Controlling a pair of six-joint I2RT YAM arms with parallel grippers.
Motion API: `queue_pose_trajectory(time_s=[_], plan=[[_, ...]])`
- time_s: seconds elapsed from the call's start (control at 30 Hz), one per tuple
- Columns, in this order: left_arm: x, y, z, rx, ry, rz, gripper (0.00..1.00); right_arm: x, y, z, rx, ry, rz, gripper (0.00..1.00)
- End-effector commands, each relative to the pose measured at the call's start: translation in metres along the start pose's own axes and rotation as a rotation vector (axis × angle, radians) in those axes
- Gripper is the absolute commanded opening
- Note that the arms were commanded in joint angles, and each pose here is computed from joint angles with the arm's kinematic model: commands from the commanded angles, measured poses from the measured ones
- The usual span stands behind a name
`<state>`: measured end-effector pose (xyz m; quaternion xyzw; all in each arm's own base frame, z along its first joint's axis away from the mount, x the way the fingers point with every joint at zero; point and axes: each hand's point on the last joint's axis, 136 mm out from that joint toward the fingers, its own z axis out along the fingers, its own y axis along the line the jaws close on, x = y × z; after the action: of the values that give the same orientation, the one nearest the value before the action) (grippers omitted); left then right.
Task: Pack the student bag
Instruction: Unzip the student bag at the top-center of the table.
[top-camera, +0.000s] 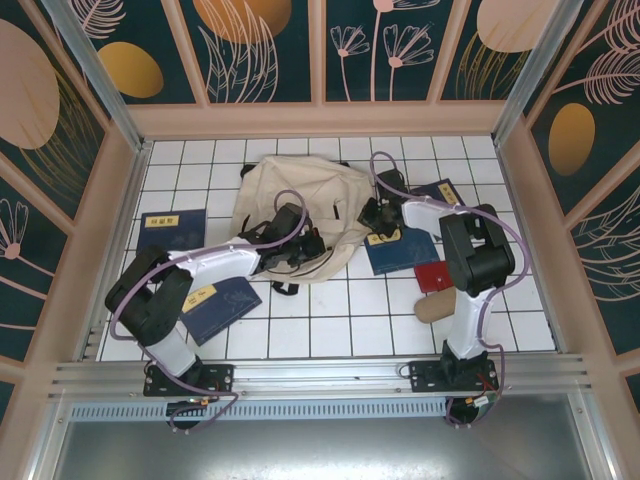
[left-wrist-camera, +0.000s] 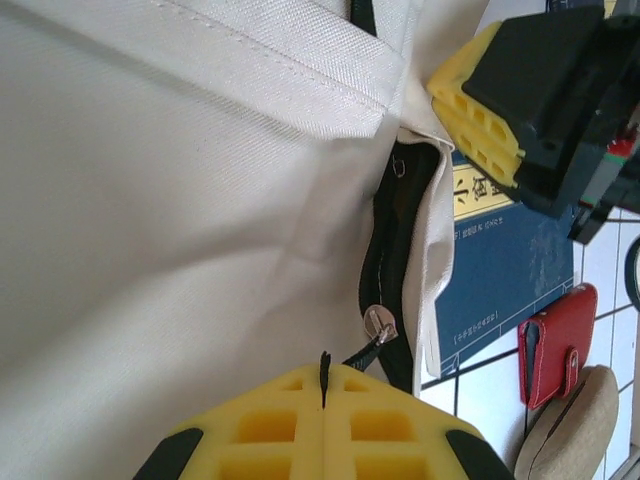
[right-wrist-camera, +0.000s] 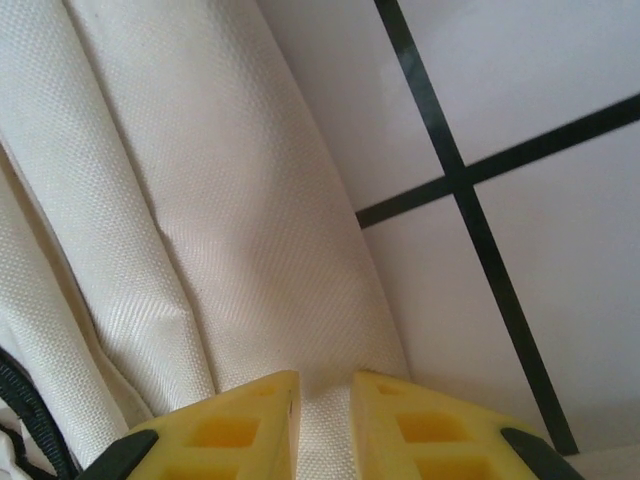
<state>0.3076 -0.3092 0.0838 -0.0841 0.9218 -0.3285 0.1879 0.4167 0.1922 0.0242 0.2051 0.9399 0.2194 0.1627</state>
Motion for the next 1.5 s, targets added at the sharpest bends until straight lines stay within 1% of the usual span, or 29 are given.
queue_pose_trajectory(time_s=[0.0, 0.07, 0.13, 0.17, 0.2, 0.23, 0.3, 0.43, 0.57, 0.67, 0.8, 0.93, 0.97, 1.07, 1.13, 1.2, 1.3, 1.4, 1.47], plan=[[0.005, 0.019, -0.012, -0.084, 0.009, 0.052, 0.00, -0.013, -0.023, 0.003, 0.119, -0.046, -0.030, 0.23], [0.000, 0.008, -0.008, -0.050, 0.007, 0.062, 0.00, -0.018, -0.001, -0.015, 0.053, -0.058, -0.087, 0.25], [0.000, 0.001, -0.001, -0.020, 0.020, 0.076, 0.00, -0.016, 0.018, -0.038, 0.002, -0.068, -0.148, 0.29], [-0.009, -0.015, 0.000, 0.018, 0.006, 0.089, 0.00, -0.012, 0.024, -0.049, -0.010, -0.071, -0.169, 0.34], [-0.011, -0.020, 0.003, 0.033, 0.011, 0.095, 0.00, -0.006, 0.028, -0.059, -0.026, -0.063, -0.184, 0.42], [-0.013, -0.027, 0.004, 0.052, 0.011, 0.101, 0.00, 0.000, 0.029, -0.066, -0.043, -0.049, -0.181, 0.46], [-0.013, -0.031, 0.015, 0.069, 0.034, 0.118, 0.00, 0.021, 0.027, -0.074, -0.086, 0.016, -0.134, 0.49], [-0.014, -0.037, 0.021, 0.085, 0.046, 0.134, 0.00, 0.058, 0.022, -0.077, -0.104, 0.125, -0.018, 0.48], [-0.012, -0.034, 0.023, 0.077, 0.056, 0.129, 0.00, 0.085, 0.034, -0.079, -0.103, 0.178, 0.030, 0.48], [-0.011, -0.030, 0.023, 0.063, 0.051, 0.124, 0.00, 0.097, 0.040, -0.074, -0.080, 0.203, 0.043, 0.48], [-0.011, -0.026, 0.020, 0.053, 0.041, 0.118, 0.00, 0.099, 0.029, -0.065, -0.013, 0.187, 0.104, 0.46], [-0.011, -0.026, 0.018, 0.057, 0.034, 0.118, 0.00, 0.100, 0.033, -0.057, -0.030, 0.206, 0.109, 0.46], [-0.011, -0.026, 0.018, 0.058, 0.036, 0.119, 0.00, 0.100, 0.035, -0.055, -0.033, 0.214, 0.102, 0.46], [-0.010, -0.026, 0.018, 0.062, 0.037, 0.121, 0.00, 0.099, 0.035, -0.048, -0.010, 0.223, 0.090, 0.51], [-0.009, -0.026, 0.018, 0.062, 0.037, 0.122, 0.00, 0.099, 0.031, -0.045, 0.020, 0.218, 0.091, 0.52], [-0.010, -0.026, 0.017, 0.061, 0.034, 0.120, 0.00, 0.099, 0.023, -0.042, 0.063, 0.213, 0.112, 0.48], [-0.011, -0.027, 0.017, 0.066, 0.032, 0.118, 0.00, 0.106, 0.012, -0.036, 0.110, 0.241, 0.132, 0.42], [-0.011, -0.026, 0.017, 0.061, 0.029, 0.116, 0.00, 0.108, 0.009, -0.033, 0.123, 0.247, 0.144, 0.41], [-0.011, -0.025, 0.018, 0.057, 0.030, 0.116, 0.00, 0.104, 0.011, -0.035, 0.122, 0.228, 0.144, 0.41]])
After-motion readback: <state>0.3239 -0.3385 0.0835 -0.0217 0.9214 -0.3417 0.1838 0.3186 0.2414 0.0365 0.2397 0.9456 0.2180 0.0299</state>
